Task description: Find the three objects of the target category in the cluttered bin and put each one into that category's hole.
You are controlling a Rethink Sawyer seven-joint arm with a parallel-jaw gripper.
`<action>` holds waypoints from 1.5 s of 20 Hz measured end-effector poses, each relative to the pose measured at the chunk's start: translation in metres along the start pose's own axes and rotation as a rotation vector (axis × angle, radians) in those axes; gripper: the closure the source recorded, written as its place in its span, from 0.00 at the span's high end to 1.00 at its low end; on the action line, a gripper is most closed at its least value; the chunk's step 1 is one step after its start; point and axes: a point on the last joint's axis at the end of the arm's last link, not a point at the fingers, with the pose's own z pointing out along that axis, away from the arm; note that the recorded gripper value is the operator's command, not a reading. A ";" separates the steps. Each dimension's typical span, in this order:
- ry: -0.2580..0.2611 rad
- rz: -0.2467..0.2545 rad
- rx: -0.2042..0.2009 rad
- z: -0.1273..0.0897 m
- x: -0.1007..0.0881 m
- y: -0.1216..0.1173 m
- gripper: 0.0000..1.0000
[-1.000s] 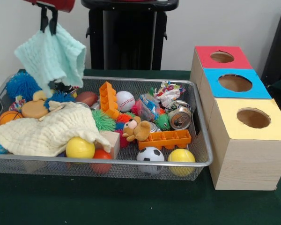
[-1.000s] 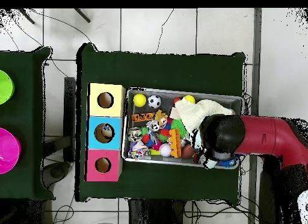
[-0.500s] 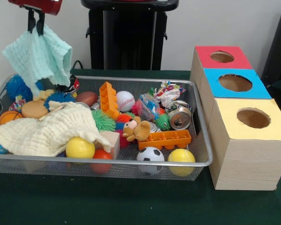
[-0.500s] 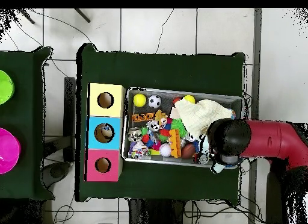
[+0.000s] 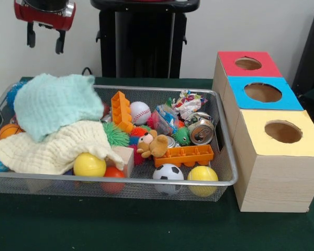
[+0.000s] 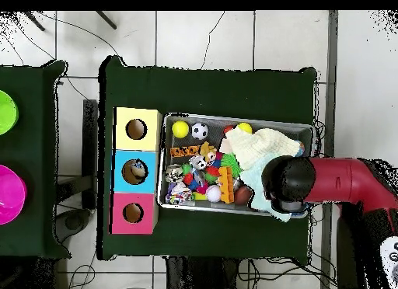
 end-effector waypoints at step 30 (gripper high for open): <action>-0.113 -0.007 -0.253 -0.009 0.000 0.100 1.00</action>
